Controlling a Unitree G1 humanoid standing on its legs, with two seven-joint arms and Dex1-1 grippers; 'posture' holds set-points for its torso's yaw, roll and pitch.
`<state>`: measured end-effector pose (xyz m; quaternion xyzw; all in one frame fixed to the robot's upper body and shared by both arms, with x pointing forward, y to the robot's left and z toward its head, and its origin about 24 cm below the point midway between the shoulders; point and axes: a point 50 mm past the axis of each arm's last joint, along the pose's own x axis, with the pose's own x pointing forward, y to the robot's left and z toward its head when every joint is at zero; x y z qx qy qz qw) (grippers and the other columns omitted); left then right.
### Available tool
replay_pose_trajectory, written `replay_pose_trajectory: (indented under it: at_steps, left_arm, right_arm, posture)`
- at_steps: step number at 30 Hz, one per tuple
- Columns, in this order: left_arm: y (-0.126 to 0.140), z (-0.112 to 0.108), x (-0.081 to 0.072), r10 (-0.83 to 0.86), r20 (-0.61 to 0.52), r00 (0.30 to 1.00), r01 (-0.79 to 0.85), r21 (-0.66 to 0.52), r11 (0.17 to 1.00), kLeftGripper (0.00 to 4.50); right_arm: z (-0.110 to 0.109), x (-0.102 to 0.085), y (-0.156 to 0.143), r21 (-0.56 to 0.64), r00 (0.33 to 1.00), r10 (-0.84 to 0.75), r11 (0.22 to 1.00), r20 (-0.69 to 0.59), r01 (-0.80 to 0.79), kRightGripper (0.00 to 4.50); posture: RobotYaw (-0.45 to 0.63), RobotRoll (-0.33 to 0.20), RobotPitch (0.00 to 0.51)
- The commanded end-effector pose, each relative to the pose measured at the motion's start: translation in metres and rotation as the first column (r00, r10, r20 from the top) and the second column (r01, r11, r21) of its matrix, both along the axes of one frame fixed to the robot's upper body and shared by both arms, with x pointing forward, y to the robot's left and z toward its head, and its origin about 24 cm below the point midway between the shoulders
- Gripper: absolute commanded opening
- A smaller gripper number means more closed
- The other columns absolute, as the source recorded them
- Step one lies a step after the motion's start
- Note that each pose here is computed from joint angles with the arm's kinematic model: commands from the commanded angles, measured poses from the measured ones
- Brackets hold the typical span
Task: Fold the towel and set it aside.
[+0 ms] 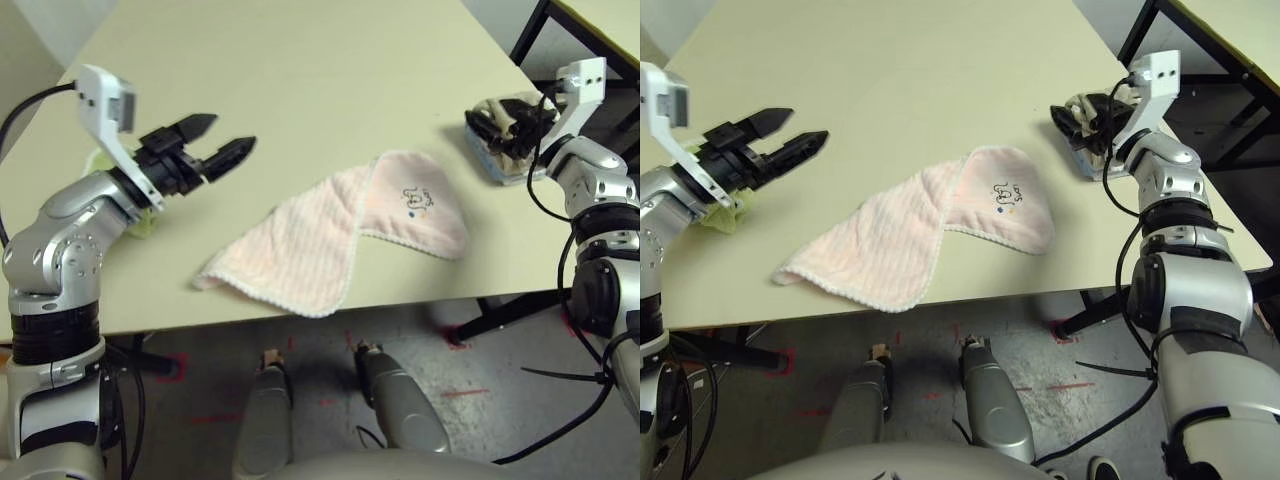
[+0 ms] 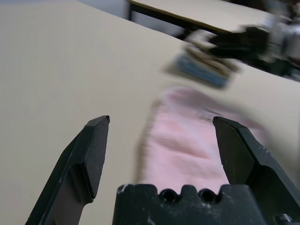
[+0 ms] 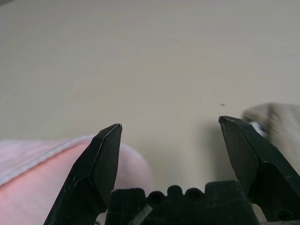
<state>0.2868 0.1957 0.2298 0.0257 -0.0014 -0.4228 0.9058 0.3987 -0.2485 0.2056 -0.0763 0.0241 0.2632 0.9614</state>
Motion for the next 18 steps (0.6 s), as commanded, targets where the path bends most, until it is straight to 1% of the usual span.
replay_pose_trajectory:
  at_steps: [1, 4, 7, 13, 18]
  left_arm:
    - [-0.018, 0.000, -0.001, -0.081, -0.043, 0.996, 0.083, 0.052, 0.995, 4.50]
    - [-0.030, 0.004, -0.002, -0.119, -0.057, 0.991, 0.124, 0.080, 0.989, 4.50]
    - [-0.035, 0.009, -0.002, -0.120, -0.061, 0.991, 0.125, 0.087, 0.988, 4.50]
    - [-0.040, 0.008, -0.008, -0.110, -0.093, 0.990, 0.120, 0.109, 0.987, 4.50]
    - [-0.038, 0.006, -0.011, -0.087, -0.109, 0.990, 0.100, 0.125, 0.987, 4.50]
  right_arm:
    - [-0.010, 0.003, 0.011, -0.034, 0.993, 0.024, 0.999, -0.113, -0.028, 4.48]
    - [-0.016, 0.005, 0.020, -0.051, 0.984, 0.036, 0.998, -0.177, -0.046, 4.48]
    - [-0.025, 0.006, 0.024, -0.062, 0.971, 0.024, 0.997, -0.239, -0.040, 4.48]
    - [-0.038, 0.007, 0.029, -0.057, 0.955, -0.024, 0.998, -0.296, 0.008, 4.48]
    - [-0.044, 0.006, 0.030, -0.045, 0.948, -0.047, 0.998, -0.315, 0.034, 4.48]
  posture:
    - [0.13, 0.000, 0.169]
    - [0.14, 0.000, 0.190]
    - [0.14, 0.000, 0.200]
    - [0.17, 0.000, 0.227]
    - [0.19, 0.000, 0.235]
